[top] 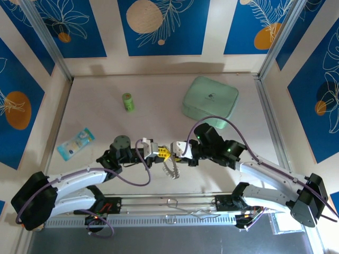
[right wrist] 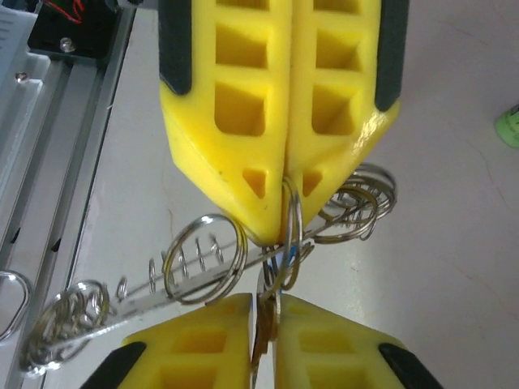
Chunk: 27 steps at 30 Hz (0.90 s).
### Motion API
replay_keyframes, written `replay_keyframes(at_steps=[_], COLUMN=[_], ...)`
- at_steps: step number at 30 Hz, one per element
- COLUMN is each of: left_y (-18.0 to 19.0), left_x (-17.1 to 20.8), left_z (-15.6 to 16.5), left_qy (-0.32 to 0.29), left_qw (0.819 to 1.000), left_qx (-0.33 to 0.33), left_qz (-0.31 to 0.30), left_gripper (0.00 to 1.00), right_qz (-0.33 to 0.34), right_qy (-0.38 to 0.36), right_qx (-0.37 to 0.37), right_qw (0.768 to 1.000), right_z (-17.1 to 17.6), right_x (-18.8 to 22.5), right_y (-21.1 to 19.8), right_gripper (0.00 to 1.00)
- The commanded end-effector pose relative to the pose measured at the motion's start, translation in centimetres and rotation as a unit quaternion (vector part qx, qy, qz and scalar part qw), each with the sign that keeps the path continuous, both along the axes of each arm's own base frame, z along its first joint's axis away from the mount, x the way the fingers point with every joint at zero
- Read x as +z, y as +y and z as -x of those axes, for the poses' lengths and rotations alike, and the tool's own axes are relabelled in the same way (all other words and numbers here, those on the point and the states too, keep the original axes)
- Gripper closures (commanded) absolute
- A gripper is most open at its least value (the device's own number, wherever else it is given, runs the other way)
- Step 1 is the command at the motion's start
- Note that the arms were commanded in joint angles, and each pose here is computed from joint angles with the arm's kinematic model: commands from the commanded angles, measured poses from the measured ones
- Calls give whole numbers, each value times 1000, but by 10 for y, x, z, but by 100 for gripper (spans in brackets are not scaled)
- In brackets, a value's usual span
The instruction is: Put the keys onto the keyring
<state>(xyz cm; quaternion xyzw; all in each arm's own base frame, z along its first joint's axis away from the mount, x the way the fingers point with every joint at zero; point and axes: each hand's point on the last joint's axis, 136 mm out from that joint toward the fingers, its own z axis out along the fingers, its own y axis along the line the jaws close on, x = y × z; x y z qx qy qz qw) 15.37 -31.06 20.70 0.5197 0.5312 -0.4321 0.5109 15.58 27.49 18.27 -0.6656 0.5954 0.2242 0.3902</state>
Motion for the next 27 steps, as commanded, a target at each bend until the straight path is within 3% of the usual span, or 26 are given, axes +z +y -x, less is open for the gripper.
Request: replay_keyframes(at_steps=[1, 4, 14, 27], left_y=[-2, -2, -2, -2], left_x=[20, 18, 20, 24], left_z=[-3, -1, 3, 8], left_qy=[-44, -47, -52, -54], left_qw=[999, 999, 998, 997], left_qx=[6, 0, -12, -25], left_qz=[30, 27, 32, 41], left_gripper=[100, 100, 100, 100], right_qz=[-48, -68, -131, -110], right_qy=[-11, -4, 39, 55], right_qx=[-4, -12, 33, 38], right_qw=[999, 998, 990, 992], right_z=[0, 0, 13, 6], right_x=[21, 32, 59, 44], right_y=[-4, -12, 2, 12], right_gripper=[71, 67, 70, 84])
